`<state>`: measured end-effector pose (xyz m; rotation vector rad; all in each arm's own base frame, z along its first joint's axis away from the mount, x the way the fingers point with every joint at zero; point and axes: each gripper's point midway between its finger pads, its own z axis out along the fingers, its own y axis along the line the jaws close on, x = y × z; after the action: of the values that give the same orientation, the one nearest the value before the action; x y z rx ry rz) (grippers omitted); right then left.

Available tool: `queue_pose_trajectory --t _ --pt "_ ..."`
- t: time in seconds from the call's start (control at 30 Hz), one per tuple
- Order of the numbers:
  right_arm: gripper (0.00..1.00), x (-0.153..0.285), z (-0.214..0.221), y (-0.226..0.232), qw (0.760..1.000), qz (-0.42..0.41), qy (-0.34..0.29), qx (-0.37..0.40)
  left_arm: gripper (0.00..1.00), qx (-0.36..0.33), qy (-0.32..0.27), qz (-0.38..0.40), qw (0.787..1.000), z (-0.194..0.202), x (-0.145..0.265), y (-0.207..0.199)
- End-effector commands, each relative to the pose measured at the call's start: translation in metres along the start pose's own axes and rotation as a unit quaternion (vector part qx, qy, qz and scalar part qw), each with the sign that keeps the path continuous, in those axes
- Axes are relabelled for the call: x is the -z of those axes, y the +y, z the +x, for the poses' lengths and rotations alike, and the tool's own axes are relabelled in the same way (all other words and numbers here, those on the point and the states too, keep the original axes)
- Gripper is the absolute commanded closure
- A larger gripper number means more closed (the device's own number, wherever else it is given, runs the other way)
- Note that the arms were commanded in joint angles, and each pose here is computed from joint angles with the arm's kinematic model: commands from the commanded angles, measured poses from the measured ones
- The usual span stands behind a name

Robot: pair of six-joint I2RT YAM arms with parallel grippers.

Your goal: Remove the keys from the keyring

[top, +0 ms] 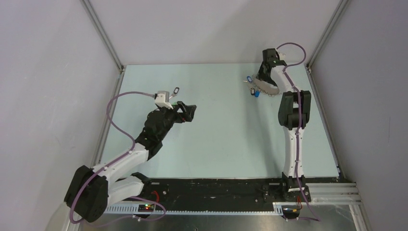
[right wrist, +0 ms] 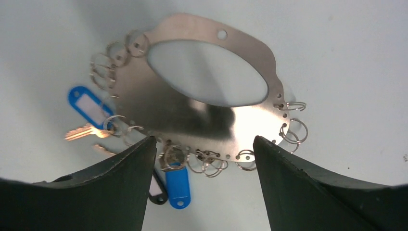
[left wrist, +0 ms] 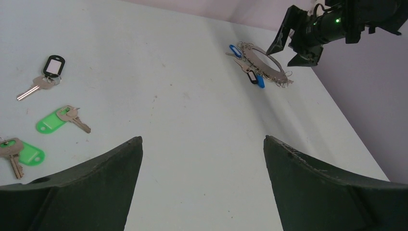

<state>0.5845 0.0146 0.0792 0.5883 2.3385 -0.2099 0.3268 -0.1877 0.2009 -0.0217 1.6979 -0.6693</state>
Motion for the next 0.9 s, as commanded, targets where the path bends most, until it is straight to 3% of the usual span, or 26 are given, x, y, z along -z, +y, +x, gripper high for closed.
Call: queue_pose_trajectory --t 0.0,0.17,0.27,0.37,0.57,0.7,0.87 --pt "0.21 -0.009 0.027 -0.018 0.996 0.004 0.086 -0.025 0.02 0.004 -0.021 0.016 1.0 -0.018 -0.004 -0.013" --pt "0.24 -0.019 0.052 -0.011 0.989 -0.024 0.137 -0.056 0.02 0.008 -0.02 0.02 1.0 -0.019 -0.005 -0.015" --pt "0.37 -0.017 0.067 0.001 0.986 -0.031 0.159 -0.048 0.02 0.008 -0.02 0.019 1.0 -0.019 -0.004 -0.014" --pt "0.39 -0.011 0.082 0.014 0.987 -0.027 0.16 -0.02 0.02 0.008 -0.022 0.018 1.0 -0.02 -0.003 -0.014" --pt "0.66 0.002 0.099 0.023 0.987 -0.024 0.158 0.007 0.02 0.008 -0.022 0.018 1.0 -0.019 -0.004 -0.014" --pt "1.0 0.017 0.121 0.02 0.982 -0.046 0.183 0.017 0.02 0.008 -0.021 0.02 1.0 -0.019 -0.004 -0.015" --pt "1.0 0.049 0.136 0.013 0.981 -0.07 0.176 0.036 0.02 0.008 -0.02 0.022 1.0 -0.019 -0.004 -0.016"
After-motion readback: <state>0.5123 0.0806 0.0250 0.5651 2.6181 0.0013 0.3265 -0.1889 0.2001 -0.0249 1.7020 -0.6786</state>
